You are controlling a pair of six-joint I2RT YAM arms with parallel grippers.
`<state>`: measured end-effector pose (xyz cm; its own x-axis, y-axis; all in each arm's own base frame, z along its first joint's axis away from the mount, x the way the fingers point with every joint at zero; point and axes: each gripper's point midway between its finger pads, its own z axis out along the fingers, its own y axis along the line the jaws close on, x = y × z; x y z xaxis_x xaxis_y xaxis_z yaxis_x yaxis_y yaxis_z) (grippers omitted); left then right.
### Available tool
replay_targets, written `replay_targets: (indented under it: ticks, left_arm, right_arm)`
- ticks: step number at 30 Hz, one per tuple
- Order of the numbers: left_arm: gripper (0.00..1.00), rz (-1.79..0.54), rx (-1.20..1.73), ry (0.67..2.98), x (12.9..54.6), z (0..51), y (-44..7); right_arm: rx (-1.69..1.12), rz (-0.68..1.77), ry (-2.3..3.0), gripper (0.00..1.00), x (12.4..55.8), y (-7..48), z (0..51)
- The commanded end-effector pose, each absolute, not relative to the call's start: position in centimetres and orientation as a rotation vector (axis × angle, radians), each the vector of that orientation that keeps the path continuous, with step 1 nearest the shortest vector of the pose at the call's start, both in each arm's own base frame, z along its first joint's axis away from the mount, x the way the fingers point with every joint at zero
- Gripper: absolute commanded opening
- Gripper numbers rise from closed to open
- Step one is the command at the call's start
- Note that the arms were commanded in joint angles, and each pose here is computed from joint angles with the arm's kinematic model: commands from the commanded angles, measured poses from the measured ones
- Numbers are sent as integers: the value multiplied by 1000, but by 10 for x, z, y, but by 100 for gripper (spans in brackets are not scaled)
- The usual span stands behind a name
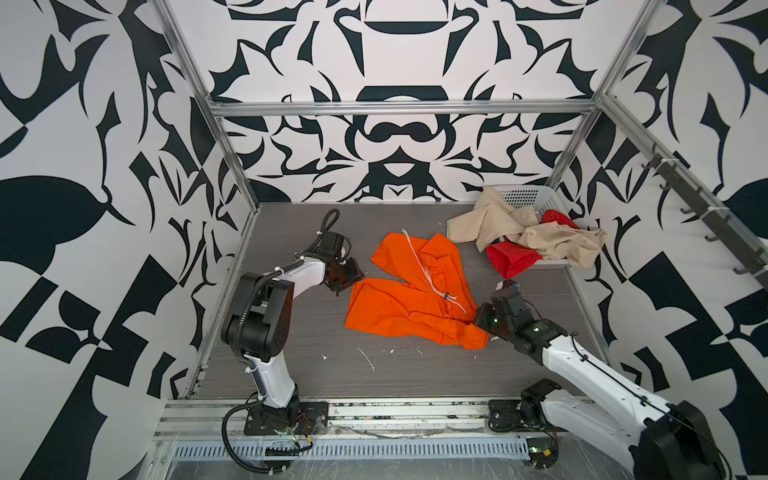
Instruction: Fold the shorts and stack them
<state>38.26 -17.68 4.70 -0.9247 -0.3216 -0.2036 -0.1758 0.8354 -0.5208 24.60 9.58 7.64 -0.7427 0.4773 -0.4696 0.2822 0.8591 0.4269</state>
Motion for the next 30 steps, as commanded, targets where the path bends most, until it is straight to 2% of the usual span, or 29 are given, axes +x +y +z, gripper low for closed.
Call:
replay_targets:
  ticks: [1,6,10,17,20,25,30]
  left_arm:
    - [44,-730,-358,2726,392,46,-178]
    - [45,-774,-319,2721,396,42,-185]
    - [39,-802,-319,2729,394,37,-188]
    - [9,-814,-291,2719,391,50,-189]
    - [5,-793,-246,2698,389,77,-183]
    - [0,-938,-283,2570,386,144,-159]
    - [0,-934,-291,2467,375,207,-121]
  right_arm:
    - [514,476,2387,0,258,100,97]
    - [512,482,2389,0,257,100,97]
    - [514,479,2388,0,257,99,97]
    - [508,468,2366,0,261,96,106]
    - [504,470,2330,0,270,93,124]
    - [462,464,2257,0,294,82,178]
    - [414,489,2142,0,330,74,246]
